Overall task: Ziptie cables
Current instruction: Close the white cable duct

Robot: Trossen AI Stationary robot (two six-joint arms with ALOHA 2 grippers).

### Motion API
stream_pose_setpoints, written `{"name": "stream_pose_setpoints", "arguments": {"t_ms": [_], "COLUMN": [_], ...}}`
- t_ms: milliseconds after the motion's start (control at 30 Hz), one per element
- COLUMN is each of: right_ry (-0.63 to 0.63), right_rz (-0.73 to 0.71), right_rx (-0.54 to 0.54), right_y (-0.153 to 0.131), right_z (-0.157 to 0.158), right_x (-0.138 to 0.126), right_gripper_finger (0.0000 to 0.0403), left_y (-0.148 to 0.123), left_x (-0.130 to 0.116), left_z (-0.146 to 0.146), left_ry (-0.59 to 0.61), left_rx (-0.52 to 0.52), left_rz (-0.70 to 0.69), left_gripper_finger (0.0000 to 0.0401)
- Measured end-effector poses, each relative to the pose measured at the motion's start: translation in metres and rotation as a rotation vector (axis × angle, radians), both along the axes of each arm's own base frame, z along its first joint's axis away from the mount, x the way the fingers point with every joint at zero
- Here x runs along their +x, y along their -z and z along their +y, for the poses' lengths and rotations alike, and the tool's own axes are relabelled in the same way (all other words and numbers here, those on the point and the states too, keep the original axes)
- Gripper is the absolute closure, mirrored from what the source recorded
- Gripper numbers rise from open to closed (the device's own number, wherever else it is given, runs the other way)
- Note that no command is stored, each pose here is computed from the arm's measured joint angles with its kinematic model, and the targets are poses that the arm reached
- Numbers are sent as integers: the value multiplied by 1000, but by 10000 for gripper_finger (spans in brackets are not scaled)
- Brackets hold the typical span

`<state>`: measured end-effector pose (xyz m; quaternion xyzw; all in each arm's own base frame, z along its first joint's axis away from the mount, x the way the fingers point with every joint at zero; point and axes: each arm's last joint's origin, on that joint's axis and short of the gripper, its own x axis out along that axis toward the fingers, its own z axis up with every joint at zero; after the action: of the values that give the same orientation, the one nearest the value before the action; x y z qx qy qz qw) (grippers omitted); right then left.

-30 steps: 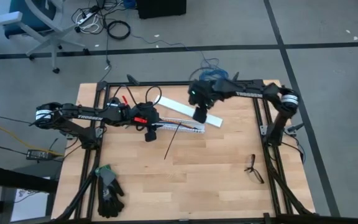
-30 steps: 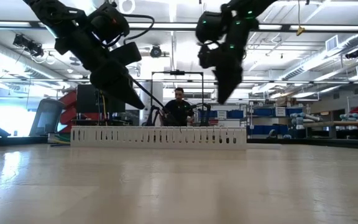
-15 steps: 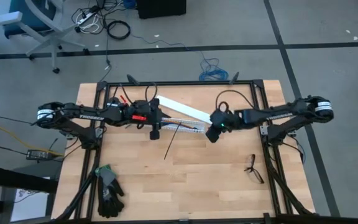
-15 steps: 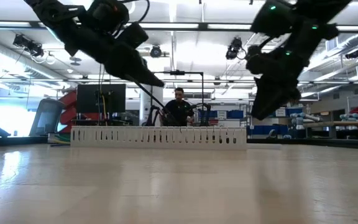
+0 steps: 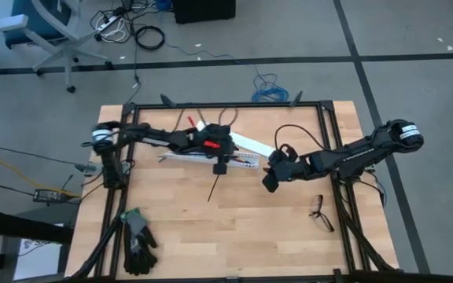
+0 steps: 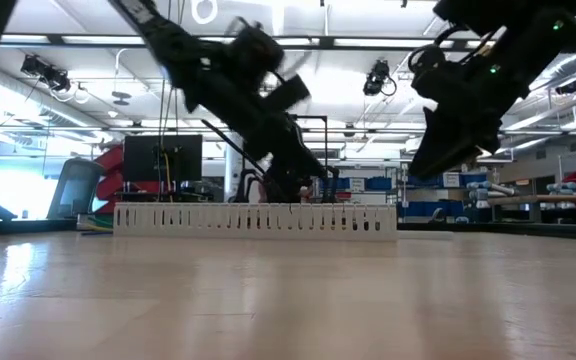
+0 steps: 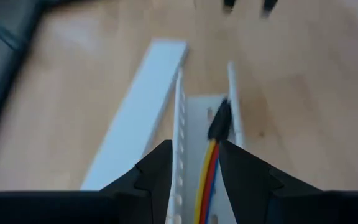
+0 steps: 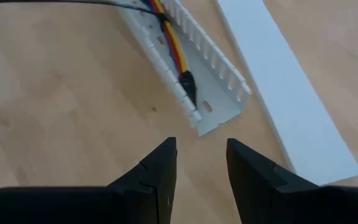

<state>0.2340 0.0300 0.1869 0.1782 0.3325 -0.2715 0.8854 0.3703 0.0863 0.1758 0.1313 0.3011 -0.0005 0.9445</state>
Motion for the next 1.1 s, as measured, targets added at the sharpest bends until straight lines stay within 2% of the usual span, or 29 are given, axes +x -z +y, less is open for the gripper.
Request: {"name": "stream_pose_setpoints", "arguments": {"t_ms": [167, 333, 433, 600, 733, 900, 1033, 1100], "right_ry": [-14, -19, -33, -10, 54, 52, 114, 103], "right_rz": [-7, -3, 3, 8, 1, 75, 63, 56], "right_rx": [-7, -11, -26, -129, -218, -285, -279, -286], "right_y": [0, 0, 0, -2, -4, -1, 2, 3], "right_z": [7, 8, 8, 3, -6, -23, -37, -45], "right_x": [-1, -1, -1, -1, 1, 3, 9, 14], "right_gripper_finger": [275, 275, 275, 276, 276, 277, 277, 277], "left_y": [12, 20, 23, 27, 29, 28, 22, 21], "left_x": [23, 28, 25, 20, 13, 2, -5, -8], "left_z": [12, 17, 19, 22, 22, 20, 18, 17], "left_ry": [-14, -5, -3, 2, 17, 31, 36, 38], "left_rx": [-20, 7, 51, 64, 54, 31, 21, 14], "left_rz": [90, 168, 219, 285, 366, 465, 503, 530], "left_gripper_finger": [259, 265, 295, 384, 389, 391, 391, 391]}}
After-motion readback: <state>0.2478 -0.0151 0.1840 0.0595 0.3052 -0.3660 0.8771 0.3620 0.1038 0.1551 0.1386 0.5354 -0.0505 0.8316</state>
